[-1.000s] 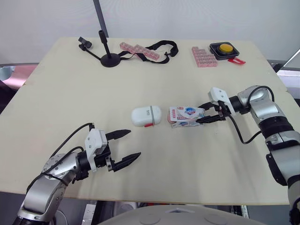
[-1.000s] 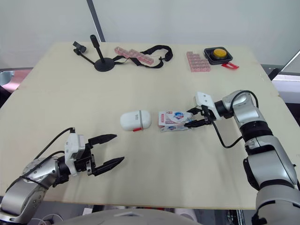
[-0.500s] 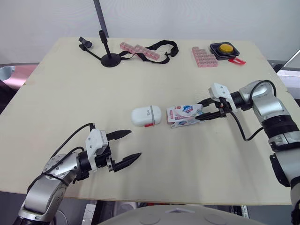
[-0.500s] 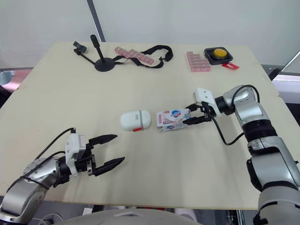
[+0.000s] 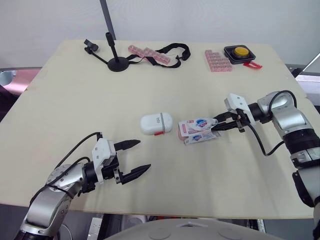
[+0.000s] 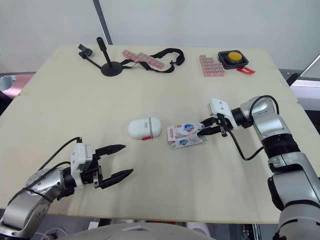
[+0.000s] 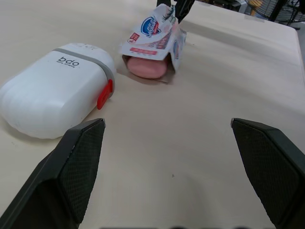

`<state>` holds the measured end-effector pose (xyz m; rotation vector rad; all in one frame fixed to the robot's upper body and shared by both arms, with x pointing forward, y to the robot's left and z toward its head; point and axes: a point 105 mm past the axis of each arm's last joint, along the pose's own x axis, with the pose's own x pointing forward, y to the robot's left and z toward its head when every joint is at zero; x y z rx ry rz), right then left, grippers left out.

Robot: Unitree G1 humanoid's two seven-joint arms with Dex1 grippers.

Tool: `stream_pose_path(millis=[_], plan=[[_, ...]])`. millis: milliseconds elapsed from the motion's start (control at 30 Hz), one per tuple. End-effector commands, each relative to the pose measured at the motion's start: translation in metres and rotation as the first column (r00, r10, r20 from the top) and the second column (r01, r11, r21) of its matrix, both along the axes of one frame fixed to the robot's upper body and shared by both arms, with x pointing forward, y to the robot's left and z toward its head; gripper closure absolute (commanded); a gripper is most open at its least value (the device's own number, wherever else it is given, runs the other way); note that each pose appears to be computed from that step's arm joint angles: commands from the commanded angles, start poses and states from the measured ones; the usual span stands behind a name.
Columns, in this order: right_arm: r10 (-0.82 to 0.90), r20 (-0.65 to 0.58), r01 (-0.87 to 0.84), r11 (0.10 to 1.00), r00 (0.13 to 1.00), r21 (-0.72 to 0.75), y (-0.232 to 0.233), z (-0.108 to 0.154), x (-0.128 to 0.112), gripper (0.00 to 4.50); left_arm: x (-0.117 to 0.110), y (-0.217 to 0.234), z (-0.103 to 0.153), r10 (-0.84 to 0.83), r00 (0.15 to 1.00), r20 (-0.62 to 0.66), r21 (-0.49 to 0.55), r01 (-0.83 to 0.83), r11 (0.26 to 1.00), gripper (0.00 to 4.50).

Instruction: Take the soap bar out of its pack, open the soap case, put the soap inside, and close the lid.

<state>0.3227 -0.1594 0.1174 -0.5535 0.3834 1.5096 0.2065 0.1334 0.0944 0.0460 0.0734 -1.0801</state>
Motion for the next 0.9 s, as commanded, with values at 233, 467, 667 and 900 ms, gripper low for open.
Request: stream_pose_path(millis=[233,467,667,900], plan=[[-0.005,0.039,0.003,1.0,0.999,0.03,-0.006,0.016,0.0,3.24,-0.001,0.002,0.002,0.003,1.0,0.028,0.007,-0.003,1.0,0.0],[-0.069,0.118,0.061,0.996,0.991,0.066,-0.012,0.039,0.007,3.24,-0.002,0.004,0.001,0.012,1.0,0.026,0.008,-0.012,1.0,0.0],[-0.102,0.164,0.091,0.993,0.981,0.073,-0.019,0.047,0.0,3.24,-0.002,0.003,0.0,0.015,1.0,0.021,0.006,-0.015,1.0,0.0],[-0.093,0.24,0.086,0.995,0.966,0.04,-0.021,0.056,-0.005,3.24,0.0,0.003,-0.001,0.002,1.0,0.021,0.01,-0.002,1.0,0.0]])
